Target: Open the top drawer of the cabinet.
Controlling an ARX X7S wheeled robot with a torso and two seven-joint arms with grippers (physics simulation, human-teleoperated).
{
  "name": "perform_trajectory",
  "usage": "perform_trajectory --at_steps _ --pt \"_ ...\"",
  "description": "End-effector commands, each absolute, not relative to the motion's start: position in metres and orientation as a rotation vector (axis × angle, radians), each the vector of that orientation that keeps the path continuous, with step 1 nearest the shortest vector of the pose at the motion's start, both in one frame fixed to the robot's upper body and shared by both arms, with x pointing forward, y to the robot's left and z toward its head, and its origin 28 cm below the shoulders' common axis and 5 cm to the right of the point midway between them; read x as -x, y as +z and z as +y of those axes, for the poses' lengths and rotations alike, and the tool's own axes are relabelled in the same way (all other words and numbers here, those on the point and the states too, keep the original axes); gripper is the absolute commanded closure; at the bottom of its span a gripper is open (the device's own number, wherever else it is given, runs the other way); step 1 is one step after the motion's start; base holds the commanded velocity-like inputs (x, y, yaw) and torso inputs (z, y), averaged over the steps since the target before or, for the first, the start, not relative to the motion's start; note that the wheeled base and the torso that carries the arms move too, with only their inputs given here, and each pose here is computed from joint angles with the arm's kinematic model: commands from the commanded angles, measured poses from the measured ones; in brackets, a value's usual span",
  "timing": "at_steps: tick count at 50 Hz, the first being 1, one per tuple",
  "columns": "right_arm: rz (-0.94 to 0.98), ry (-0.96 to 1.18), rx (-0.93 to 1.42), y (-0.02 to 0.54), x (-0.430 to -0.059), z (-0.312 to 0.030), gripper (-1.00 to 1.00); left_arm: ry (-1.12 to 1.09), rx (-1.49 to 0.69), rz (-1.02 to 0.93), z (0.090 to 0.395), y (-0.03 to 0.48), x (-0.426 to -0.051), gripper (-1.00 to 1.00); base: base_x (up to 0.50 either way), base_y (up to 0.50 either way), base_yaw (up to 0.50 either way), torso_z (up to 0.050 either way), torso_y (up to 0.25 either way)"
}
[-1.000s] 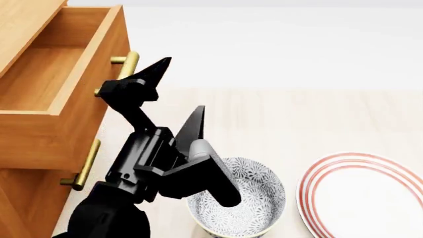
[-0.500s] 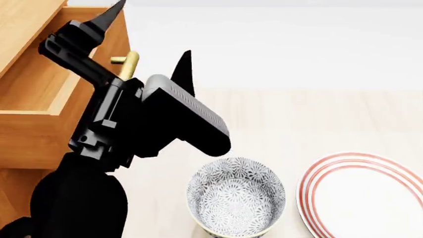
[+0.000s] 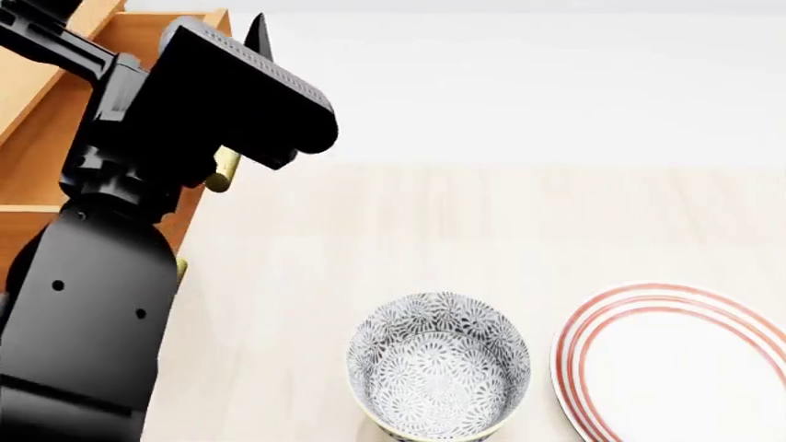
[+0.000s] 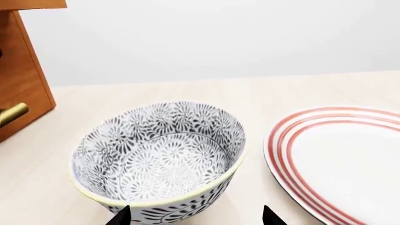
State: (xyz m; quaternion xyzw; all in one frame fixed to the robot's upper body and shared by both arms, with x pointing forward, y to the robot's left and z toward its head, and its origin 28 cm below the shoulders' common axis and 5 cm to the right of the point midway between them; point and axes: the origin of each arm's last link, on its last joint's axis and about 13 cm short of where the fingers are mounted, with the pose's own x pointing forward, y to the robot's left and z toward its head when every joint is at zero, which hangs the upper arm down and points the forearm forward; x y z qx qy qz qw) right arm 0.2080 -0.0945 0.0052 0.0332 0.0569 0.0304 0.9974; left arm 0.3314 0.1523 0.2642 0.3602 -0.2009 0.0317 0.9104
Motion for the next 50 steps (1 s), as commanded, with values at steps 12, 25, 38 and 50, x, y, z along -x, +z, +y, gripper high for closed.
perform_trajectory --at_steps 12,25,38,50 --pt "0.106 0.073 -0.066 0.006 -0.209 -0.093 -1.0 0.134 -0.695 -0.354 0.171 0.265 -0.365 -1.0 0.0 0.0 0.0 0.0 0.0" --pt "0.105 0.077 -0.065 0.005 -0.209 -0.093 -1.0 0.095 -0.641 -0.331 0.17 0.271 -0.372 -1.0 0.0 0.0 0.0 0.0 0.0" --pt "0.108 0.077 -0.065 0.006 -0.209 -0.093 -1.0 0.044 -0.507 -0.226 0.177 0.272 -0.385 -1.0 0.0 0.0 0.0 0.0 0.0" --pt "0.105 0.071 -0.069 0.007 -0.209 -0.093 -1.0 0.037 -0.48 -0.2 0.175 0.278 -0.388 -1.0 0.0 0.0 0.0 0.0 0.0"
